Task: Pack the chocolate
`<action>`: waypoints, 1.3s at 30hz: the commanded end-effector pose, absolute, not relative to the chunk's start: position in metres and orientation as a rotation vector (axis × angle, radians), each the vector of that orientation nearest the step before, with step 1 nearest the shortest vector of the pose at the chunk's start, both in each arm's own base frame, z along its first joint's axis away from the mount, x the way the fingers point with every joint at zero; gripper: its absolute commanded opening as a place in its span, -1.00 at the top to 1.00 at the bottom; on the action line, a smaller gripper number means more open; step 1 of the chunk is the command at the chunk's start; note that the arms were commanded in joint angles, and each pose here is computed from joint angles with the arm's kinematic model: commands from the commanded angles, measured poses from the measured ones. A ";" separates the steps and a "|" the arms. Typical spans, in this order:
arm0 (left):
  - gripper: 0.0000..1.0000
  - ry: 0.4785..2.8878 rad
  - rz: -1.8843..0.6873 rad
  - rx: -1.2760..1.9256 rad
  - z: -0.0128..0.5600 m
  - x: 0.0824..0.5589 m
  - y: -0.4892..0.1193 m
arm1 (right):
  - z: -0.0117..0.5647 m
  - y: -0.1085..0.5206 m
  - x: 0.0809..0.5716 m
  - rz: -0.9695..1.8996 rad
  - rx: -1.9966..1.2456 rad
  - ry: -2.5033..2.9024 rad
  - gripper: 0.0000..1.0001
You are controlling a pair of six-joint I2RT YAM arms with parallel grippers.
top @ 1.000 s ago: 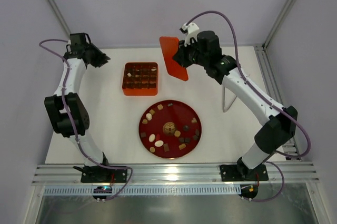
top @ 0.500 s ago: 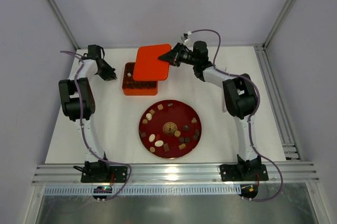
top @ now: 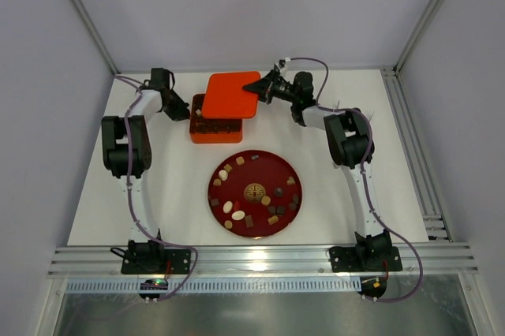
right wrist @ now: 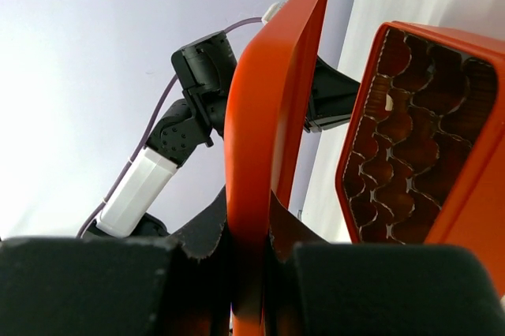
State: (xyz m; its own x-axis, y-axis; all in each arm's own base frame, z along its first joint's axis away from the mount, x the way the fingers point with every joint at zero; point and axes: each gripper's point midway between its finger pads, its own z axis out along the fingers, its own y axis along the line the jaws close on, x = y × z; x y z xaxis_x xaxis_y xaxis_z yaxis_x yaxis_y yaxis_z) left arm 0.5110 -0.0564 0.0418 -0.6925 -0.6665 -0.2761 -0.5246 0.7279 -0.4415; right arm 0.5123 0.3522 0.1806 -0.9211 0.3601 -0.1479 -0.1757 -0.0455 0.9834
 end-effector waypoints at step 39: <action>0.78 2.437 -0.588 -0.820 0.078 0.517 -0.105 | 0.135 0.332 0.508 1.919 0.073 1.998 0.77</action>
State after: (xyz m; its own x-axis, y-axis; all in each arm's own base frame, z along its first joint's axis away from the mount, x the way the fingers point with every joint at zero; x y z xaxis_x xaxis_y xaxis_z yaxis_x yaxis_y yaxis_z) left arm 0.5086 -0.1074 0.0425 -0.7158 -0.6516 -0.2511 -0.4869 0.7235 -0.4894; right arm 0.5096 0.3358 0.1218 -0.9405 0.2964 -0.1661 -0.1530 0.0670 0.9860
